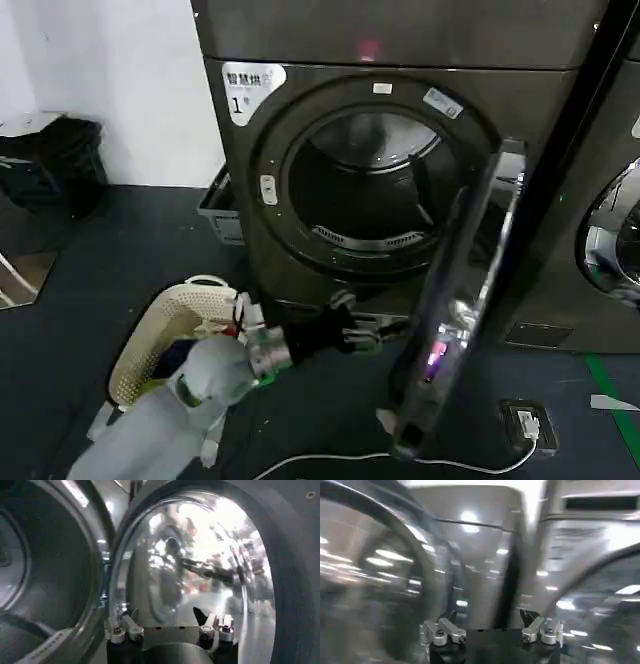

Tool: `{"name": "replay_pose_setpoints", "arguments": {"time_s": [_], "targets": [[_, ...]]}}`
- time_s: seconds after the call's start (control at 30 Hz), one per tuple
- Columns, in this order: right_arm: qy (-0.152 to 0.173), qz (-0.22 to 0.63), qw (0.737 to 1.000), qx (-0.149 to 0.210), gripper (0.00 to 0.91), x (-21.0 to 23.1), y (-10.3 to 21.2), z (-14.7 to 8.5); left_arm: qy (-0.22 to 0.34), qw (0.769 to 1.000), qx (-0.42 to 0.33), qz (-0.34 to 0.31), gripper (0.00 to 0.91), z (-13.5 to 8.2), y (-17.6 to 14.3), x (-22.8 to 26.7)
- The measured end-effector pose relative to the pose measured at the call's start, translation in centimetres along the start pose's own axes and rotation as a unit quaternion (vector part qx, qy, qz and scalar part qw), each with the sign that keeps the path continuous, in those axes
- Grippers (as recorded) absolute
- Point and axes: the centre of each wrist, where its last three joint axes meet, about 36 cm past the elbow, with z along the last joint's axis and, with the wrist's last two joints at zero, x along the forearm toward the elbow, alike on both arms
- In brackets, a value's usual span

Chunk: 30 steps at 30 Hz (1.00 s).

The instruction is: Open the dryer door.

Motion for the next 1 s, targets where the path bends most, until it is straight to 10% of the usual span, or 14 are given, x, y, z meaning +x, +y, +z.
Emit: {"name": "replay_pose_setpoints", "arguments": {"time_s": [1.0], "targets": [[0.056, 0.42, 0.893, 0.152, 0.907, 14.0, -7.4, -9.6, 0.004, 0.994, 0.0, 0.105, 0.907, 1.9, -2.9, -11.0]]}}
